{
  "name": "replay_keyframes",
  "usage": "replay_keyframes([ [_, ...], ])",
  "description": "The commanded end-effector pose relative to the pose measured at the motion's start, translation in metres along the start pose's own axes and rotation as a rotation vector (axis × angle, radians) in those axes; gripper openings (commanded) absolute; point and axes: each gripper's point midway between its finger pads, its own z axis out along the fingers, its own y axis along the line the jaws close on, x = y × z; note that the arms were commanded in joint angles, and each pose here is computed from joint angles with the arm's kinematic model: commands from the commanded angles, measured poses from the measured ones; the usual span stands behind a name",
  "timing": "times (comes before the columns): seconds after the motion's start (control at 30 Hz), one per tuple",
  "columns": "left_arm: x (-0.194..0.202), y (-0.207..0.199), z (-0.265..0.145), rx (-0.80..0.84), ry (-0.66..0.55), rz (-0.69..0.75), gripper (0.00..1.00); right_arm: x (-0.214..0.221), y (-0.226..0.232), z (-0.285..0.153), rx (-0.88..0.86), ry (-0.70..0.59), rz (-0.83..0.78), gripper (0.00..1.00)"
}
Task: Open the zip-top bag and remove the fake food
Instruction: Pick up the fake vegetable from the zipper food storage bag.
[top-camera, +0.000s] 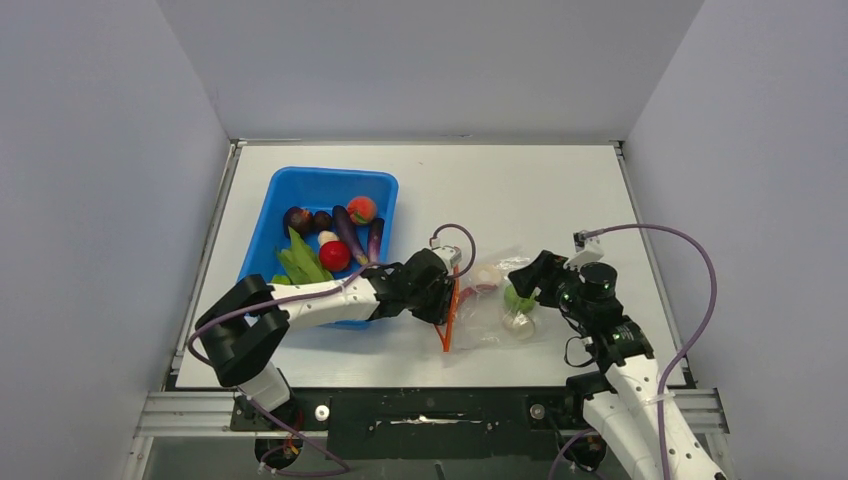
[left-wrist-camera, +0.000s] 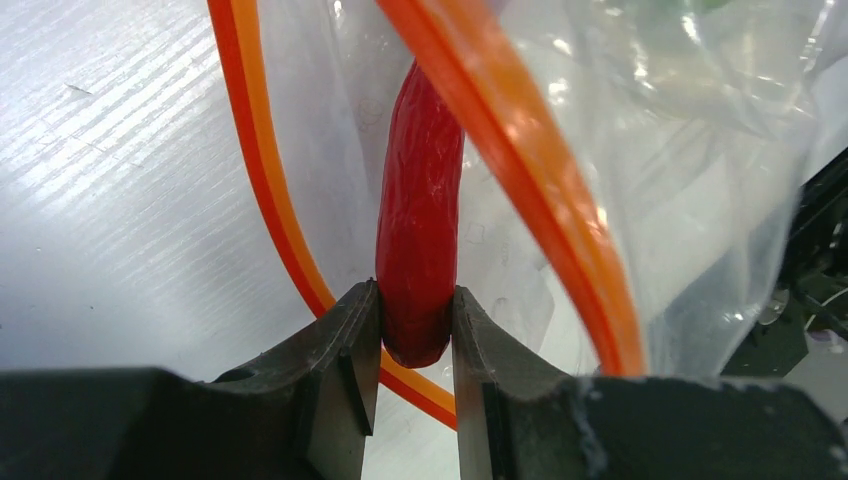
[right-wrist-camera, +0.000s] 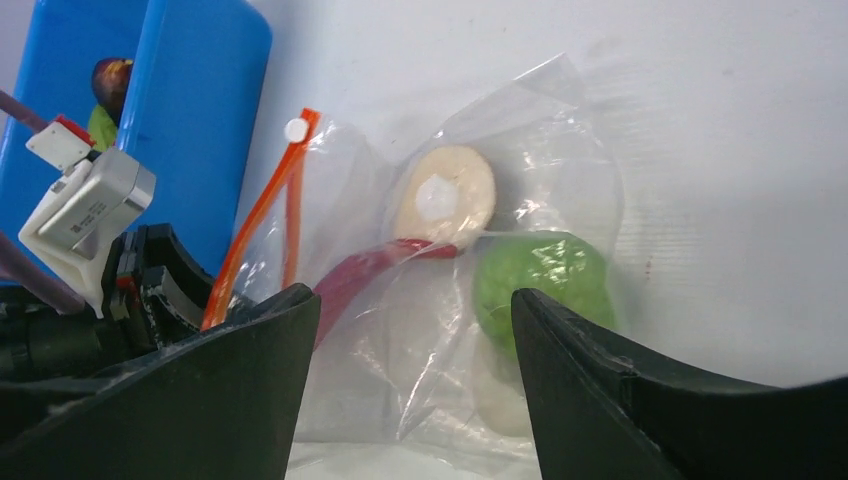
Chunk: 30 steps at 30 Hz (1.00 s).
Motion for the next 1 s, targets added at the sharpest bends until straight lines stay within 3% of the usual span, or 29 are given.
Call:
replay_keyframes([
  [0.0,-0.029,-0.021,-0.018,0.069,-0.110,-0.009,0.08,-0.014,0.044,-0.006,-0.201,-0.004,-0.035,0.69],
  [0.33,-0.034,-0.024,-0.023,0.080,-0.133,-0.019,0.07,0.015,0.102,0.001,-0.354,0.069,-0.152,0.56],
  [0.6,-0.041,-0.038,-0.035,0.157,-0.174,-0.054,0.06,0.027,0.120,0.008,-0.363,0.104,-0.185,0.47],
  [0.97,-0.045,-0.047,-0.035,0.196,-0.180,-0.082,0.04,0.047,0.142,0.014,-0.435,0.187,-0.217,0.41],
])
